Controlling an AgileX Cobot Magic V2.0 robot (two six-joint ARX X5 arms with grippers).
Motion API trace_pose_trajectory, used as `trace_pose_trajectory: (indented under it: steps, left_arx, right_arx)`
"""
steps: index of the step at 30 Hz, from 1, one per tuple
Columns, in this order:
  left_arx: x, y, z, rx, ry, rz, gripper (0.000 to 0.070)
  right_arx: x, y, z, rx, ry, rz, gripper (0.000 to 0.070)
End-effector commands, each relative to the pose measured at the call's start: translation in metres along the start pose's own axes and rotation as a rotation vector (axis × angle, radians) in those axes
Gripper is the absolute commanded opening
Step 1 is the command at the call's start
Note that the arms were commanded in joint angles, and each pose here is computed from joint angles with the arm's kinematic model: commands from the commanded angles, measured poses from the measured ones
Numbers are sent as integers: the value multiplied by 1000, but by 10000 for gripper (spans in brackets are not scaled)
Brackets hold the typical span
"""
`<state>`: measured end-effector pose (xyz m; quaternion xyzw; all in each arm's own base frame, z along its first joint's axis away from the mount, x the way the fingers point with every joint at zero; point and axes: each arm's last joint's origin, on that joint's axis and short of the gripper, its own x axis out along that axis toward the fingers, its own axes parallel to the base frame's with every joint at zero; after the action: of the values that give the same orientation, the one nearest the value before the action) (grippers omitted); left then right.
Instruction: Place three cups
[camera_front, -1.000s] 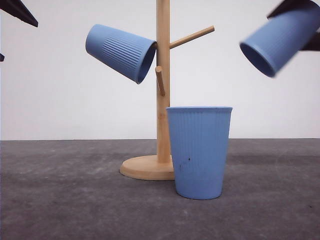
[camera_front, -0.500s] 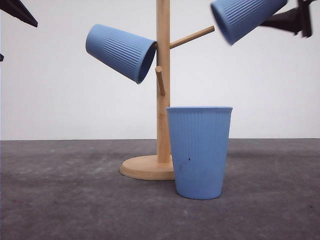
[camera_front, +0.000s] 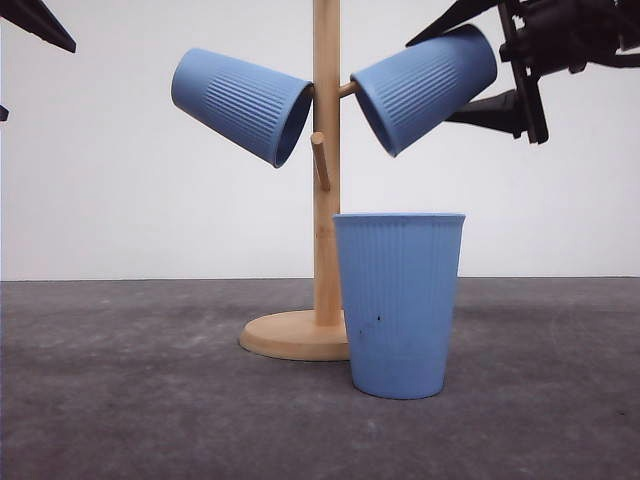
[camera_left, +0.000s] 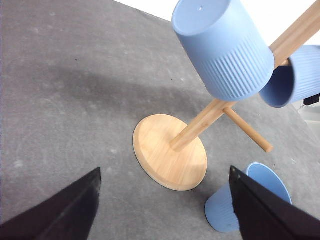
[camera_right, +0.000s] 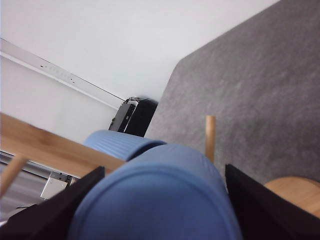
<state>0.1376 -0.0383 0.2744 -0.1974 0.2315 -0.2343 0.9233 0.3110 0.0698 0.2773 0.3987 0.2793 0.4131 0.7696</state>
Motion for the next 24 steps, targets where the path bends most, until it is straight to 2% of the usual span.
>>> trace_pose_trajectory:
  steps: [1, 4, 6, 14, 24]
  left_arx:
    - [0, -1, 3, 8, -12, -3, 474]
    - [0, -1, 3, 8, -12, -3, 474]
    - [0, -1, 3, 7, -12, -3, 474]
    - [0, -1, 3, 7, -11, -3, 474]
    - [0, -1, 3, 7, -11, -3, 474]
  right_arx:
    - [6, -4, 0, -4, 7, 2, 473]
    - [7, -6, -1, -1, 16, -3, 559]
    - [7, -6, -1, -4, 16, 0, 587]
    - [0, -3, 1, -23, 36, 25, 620]
    - [-33, 8, -1, -79, 7, -34, 620]
